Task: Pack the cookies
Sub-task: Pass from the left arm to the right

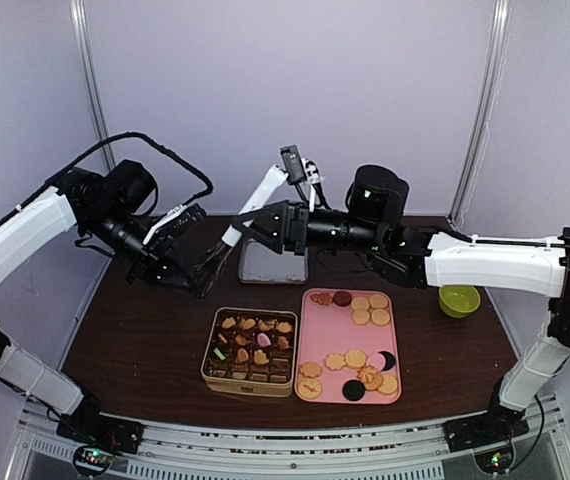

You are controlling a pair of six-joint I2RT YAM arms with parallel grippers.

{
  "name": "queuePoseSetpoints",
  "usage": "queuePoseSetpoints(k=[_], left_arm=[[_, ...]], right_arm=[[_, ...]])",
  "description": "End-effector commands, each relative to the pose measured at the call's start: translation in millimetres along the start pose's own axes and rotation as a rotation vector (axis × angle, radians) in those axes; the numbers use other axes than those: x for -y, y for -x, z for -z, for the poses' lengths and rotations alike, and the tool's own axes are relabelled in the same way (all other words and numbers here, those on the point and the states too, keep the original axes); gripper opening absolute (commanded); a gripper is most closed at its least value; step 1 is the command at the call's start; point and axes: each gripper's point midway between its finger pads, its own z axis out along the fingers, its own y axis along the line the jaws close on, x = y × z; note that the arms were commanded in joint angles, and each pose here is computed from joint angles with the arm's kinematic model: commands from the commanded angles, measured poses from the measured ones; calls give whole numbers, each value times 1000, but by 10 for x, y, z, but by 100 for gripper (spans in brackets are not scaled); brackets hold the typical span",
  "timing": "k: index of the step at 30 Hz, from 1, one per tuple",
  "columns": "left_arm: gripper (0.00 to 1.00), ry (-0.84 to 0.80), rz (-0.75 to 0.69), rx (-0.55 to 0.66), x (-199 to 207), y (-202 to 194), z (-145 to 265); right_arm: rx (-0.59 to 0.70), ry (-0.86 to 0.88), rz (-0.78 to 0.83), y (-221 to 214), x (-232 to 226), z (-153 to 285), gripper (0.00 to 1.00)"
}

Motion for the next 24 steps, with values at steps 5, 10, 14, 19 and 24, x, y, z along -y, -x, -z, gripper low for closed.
queuePoseSetpoints(k=[5, 10, 14, 19, 24], left_arm=[[0, 60, 15, 10, -117, 49, 10], [3, 53, 32, 9, -125, 42, -6], [15, 62, 37, 1, -139, 24, -6], [37, 71, 46, -11, -156, -4, -11], [72, 115, 37, -17, -193, 0, 31]], right_arm=[[29, 10, 67, 64, -151, -9, 42], [53, 19, 83, 129, -217, 7, 29], [59, 0, 105, 147, -240, 34, 22], [51, -37, 111, 91, -196, 96, 19], [23, -107, 138, 24, -122, 214, 18]])
